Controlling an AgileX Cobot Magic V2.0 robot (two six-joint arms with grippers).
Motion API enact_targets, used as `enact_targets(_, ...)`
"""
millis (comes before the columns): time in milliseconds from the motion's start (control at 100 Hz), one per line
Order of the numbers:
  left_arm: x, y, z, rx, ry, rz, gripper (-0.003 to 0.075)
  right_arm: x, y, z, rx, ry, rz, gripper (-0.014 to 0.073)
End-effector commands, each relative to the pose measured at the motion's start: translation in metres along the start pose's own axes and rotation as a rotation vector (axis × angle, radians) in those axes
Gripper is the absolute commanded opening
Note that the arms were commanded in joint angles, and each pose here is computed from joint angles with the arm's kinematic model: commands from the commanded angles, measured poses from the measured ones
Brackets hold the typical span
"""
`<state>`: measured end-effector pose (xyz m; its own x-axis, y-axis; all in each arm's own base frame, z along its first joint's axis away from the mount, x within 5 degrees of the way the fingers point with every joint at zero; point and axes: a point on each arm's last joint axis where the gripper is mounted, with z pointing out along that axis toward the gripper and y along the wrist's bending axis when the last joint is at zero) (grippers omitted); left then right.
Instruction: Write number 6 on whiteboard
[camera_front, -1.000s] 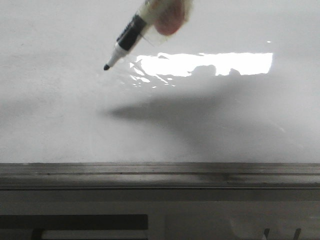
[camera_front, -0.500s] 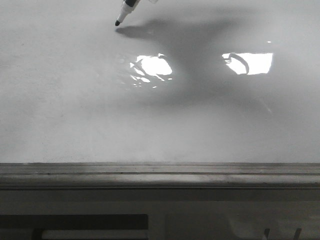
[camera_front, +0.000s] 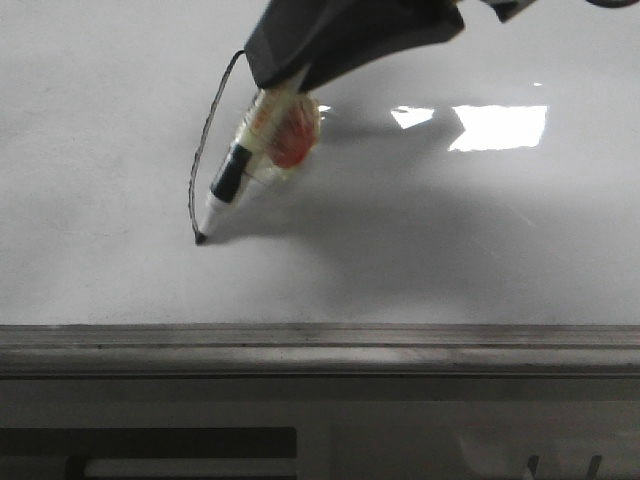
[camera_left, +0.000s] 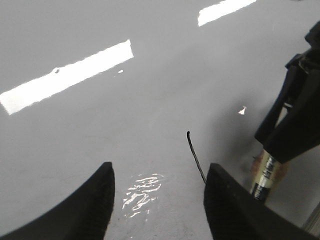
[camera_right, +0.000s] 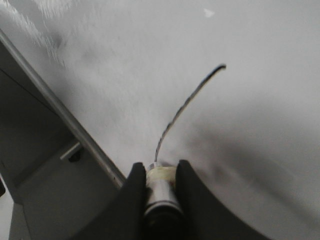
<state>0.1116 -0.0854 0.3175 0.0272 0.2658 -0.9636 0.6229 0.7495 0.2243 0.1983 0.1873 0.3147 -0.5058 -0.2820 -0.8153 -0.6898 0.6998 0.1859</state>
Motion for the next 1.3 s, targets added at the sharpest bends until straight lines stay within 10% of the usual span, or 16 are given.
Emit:
enact_targets(0,-0.016,0.006,-0.003,-0.044,-0.104,-0.019,0.0367,-0.01,-0.009,-0.016,0.059,-0.099,-0.053,-0.0051)
enact_targets(750,-0.014,0.004,-0.002,-0.033,-0.09,-0.019,0.0367,-0.034,0.0,-0.014,0.043,-0.181,-0.074,-0.0051)
enact_targets(1290,0.003,-0.052,0.035,0.292,0.06,0.021,0.0367,-0.022,0.043,-0.034,-0.117,-0.095,-0.172,-0.0053)
